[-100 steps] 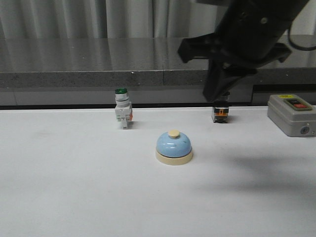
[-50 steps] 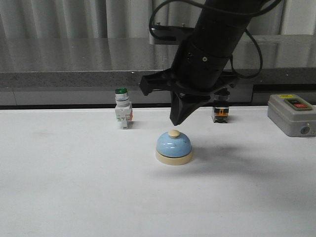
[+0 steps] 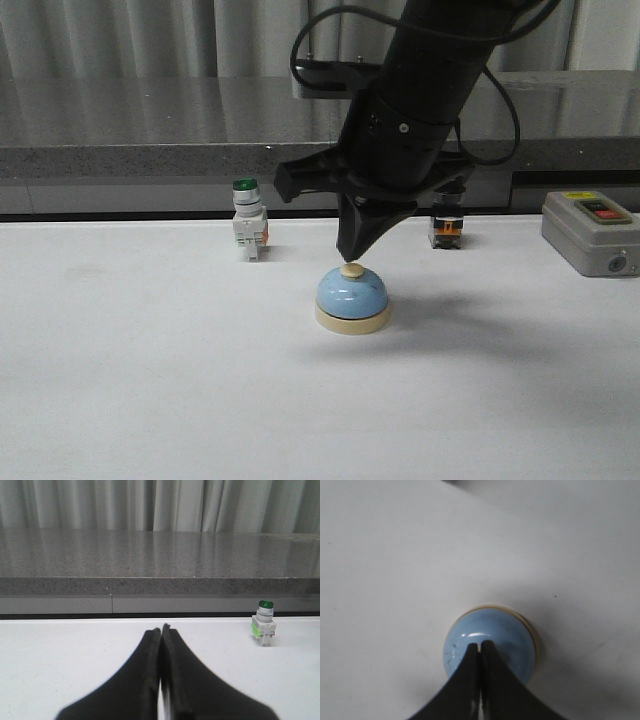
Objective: Place and press bell with both arms
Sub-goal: 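Press down on the bell button with the closed right gripper tips, then lift the right gripper up and away from the bell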
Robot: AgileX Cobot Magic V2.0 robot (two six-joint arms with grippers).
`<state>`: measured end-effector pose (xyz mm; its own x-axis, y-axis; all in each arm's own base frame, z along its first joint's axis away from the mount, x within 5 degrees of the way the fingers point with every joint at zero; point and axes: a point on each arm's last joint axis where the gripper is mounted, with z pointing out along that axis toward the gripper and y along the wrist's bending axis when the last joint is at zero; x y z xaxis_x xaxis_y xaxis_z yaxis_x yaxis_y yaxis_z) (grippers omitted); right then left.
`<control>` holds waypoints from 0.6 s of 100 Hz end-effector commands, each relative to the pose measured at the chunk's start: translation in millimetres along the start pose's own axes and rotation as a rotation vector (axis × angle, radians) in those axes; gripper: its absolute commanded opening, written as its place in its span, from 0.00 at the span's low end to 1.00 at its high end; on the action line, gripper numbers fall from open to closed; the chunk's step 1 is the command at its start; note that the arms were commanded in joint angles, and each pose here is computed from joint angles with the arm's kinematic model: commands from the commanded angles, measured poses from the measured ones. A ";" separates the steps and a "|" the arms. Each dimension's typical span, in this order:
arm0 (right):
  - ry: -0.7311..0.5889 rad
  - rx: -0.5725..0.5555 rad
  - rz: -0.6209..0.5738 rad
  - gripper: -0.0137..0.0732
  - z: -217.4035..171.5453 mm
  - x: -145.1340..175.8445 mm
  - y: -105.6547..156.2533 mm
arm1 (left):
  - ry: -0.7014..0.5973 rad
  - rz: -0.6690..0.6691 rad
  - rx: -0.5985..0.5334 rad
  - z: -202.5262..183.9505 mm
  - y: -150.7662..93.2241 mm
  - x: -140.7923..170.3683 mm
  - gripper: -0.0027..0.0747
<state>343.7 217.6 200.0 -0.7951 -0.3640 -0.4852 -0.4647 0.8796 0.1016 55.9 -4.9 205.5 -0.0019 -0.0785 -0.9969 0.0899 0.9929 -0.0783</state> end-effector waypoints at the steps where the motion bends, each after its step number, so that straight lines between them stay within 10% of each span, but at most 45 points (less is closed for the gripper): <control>1: -0.073 -0.002 -0.018 0.08 -15.1 -13.2 1.6 | -0.057 -0.016 0.006 -0.3 0.3 6.1 0.01; 60: -0.214 0.017 -0.057 0.08 -86.8 -31.6 1.8 | -0.057 -0.016 0.006 -0.3 0.3 6.1 0.01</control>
<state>339.5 213.4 234.3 -0.7628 -0.3808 -0.5226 -0.4861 0.8707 0.0750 55.9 -4.9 205.5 -0.0019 -0.0785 -0.9969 0.0899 0.9929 -0.0783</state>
